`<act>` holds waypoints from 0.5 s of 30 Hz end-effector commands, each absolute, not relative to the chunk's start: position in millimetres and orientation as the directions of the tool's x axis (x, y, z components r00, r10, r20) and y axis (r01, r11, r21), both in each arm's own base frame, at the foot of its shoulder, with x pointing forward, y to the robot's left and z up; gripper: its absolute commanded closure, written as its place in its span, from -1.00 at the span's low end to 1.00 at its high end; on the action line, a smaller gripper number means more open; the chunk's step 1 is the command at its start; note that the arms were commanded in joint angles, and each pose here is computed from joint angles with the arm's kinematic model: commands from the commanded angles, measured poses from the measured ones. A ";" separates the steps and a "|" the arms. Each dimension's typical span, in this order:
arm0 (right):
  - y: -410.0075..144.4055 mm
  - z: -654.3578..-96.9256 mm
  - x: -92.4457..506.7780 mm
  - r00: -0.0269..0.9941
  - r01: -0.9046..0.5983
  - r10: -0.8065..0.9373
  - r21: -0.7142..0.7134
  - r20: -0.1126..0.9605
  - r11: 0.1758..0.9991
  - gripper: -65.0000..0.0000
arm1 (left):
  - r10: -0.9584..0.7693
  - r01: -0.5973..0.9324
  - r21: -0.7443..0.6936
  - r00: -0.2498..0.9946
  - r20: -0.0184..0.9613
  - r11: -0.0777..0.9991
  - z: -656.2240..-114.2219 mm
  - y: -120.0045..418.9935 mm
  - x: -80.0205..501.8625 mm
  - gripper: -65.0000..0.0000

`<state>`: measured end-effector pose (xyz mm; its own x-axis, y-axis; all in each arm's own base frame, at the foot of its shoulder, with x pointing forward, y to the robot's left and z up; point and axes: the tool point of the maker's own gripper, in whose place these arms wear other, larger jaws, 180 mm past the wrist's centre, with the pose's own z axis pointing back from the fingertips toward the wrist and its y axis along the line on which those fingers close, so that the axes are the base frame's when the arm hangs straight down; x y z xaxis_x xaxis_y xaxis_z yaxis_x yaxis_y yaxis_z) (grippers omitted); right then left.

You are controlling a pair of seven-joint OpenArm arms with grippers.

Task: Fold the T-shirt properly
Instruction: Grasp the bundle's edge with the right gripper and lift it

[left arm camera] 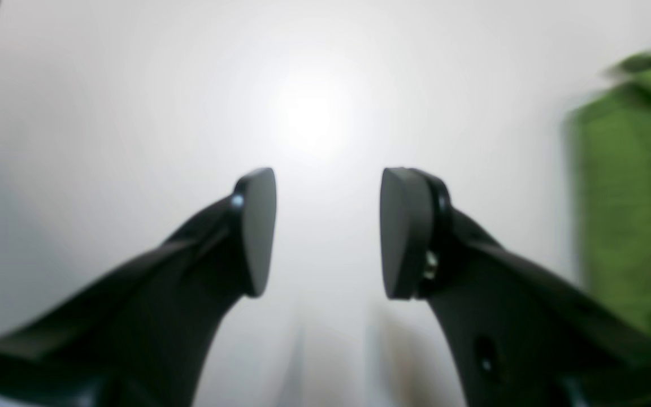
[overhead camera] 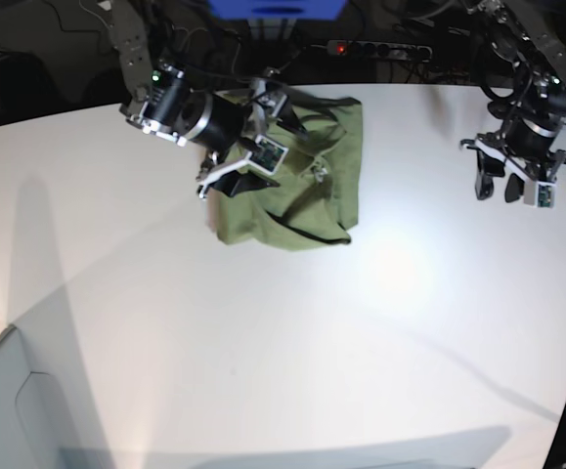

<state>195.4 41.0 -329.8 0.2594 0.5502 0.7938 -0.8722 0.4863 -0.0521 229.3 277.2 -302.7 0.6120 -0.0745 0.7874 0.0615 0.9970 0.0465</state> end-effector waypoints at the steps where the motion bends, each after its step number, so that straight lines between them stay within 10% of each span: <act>1: 42.8 -328.4 197.2 0.247 -0.878 0.541 -0.051 0.804 0.476 -0.39 | -0.085 0.071 0.053 0.586 0.806 0.996 -291.7 277.1 232.0 0.12; 7: 51.4 -362.2 182.2 0.303 -0.900 0.573 0.032 0.761 0.434 -0.39 | -0.067 0.074 0.027 0.607 0.792 0.997 -295.6 274.6 229.9 0.12; 15: 80.8 -372.7 127.3 0.136 -0.985 0.664 0.030 0.735 0.168 -0.38 | -0.072 0.073 0.034 0.605 0.793 0.997 -294.6 277.6 231.4 0.12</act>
